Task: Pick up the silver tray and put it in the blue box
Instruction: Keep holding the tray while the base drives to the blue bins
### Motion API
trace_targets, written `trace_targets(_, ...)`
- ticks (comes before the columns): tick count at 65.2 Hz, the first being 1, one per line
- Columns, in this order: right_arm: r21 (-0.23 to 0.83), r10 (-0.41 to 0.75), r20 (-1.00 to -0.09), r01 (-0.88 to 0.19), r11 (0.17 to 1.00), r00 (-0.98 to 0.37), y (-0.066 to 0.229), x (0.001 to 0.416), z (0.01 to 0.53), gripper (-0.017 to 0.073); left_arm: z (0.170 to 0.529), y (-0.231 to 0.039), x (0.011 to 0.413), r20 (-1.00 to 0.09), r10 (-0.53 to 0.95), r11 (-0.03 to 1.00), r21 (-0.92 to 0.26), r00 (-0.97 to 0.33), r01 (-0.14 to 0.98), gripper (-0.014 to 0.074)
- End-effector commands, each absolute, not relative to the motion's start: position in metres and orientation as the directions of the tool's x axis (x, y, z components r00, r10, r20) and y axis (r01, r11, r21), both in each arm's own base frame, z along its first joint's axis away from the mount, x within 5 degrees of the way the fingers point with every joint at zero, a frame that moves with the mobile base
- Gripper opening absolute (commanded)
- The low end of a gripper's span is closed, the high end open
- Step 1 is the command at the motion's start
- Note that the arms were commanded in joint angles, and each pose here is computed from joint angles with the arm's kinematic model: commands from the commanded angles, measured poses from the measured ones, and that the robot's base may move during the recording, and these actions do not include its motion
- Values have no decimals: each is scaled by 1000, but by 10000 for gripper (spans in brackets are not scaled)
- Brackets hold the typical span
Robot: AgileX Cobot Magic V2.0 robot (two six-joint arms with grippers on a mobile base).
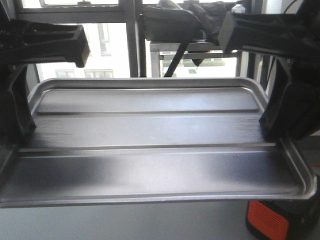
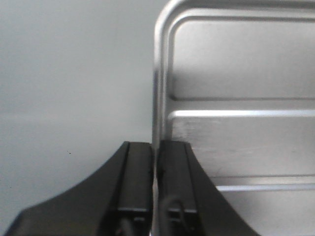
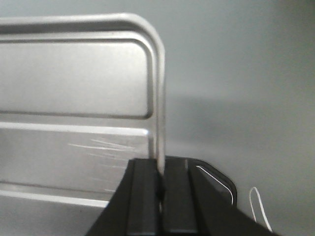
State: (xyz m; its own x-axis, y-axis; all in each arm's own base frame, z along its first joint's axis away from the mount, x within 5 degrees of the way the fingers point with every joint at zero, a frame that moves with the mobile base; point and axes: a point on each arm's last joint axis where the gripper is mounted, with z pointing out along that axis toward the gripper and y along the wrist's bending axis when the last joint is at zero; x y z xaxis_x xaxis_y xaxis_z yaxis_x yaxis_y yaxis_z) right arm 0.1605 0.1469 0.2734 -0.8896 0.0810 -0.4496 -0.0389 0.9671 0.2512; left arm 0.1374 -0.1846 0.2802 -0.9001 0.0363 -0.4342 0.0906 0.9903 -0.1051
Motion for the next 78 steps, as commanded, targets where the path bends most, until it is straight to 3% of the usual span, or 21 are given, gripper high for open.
trace_targets(1, 289, 86, -513, -78, 954, -854, 148, 163, 288, 57, 294, -184, 137, -479, 23, 984, -143, -878, 104, -14)
trace_targets(78, 289, 86, -513, -78, 954, -854, 148, 163, 288, 57, 294, -184, 137, -479, 23, 984, -143, -878, 104, -14)
